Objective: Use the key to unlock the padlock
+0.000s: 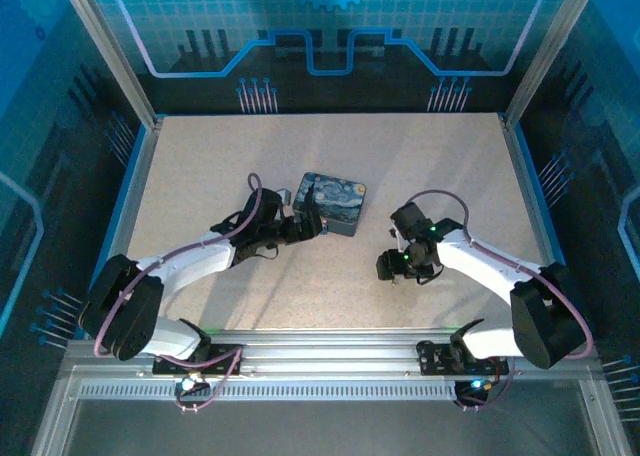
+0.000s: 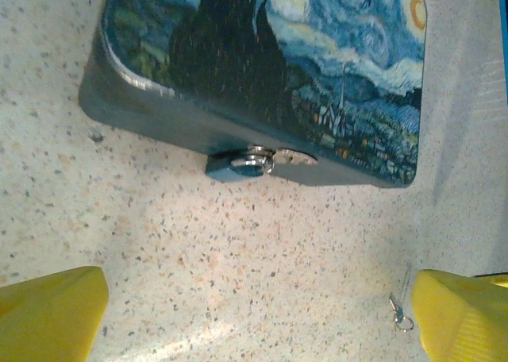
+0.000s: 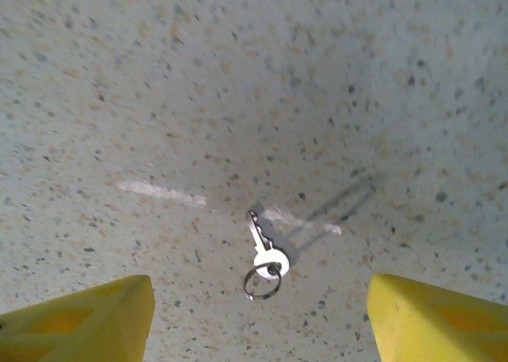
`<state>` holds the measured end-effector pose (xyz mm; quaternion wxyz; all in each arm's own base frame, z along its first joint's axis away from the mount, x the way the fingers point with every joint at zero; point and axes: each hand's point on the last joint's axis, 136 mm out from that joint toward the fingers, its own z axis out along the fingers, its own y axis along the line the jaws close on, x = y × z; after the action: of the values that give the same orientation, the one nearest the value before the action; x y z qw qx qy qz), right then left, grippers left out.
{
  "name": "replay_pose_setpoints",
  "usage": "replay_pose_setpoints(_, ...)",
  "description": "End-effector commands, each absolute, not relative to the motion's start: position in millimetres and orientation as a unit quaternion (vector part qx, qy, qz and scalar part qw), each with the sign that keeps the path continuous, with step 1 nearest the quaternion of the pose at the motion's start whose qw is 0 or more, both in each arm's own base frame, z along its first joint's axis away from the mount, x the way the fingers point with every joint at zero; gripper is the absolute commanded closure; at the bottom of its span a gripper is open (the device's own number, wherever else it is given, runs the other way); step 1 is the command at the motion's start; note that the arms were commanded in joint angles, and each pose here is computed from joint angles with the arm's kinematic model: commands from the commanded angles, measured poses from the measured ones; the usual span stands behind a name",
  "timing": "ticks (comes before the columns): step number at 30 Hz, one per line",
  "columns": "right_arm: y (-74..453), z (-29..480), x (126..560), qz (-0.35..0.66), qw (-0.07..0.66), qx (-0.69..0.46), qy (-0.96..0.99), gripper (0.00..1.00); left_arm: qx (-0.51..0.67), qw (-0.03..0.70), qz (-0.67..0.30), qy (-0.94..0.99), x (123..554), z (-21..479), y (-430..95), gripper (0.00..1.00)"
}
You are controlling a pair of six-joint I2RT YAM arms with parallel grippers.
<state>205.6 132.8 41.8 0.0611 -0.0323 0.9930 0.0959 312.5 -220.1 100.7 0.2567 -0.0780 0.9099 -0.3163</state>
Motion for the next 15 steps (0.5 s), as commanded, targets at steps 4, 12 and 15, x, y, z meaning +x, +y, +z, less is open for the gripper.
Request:
replay_pose_setpoints(4, 134.7, 30.6, 197.8, 0.096, 0.046, 0.030, 0.994, 0.36, -0.091, 0.275, -0.331, 0.898, 312.6, 103.4, -222.5, 0.01)
replay_pose_setpoints(12, 128.8, 26.2, 192.7, 0.071, 0.038, 0.049, 0.996, 0.49, -0.083, 0.279, -0.329, 0.898, 311.0, 102.7, -221.4, 0.01)
replay_pose_setpoints(15, 129.3, 24.1, 191.5, 0.064, 0.032, 0.048, 0.996, 0.57, -0.083, 0.279, -0.329, 0.898, 310.4, 102.0, -221.1, 0.01)
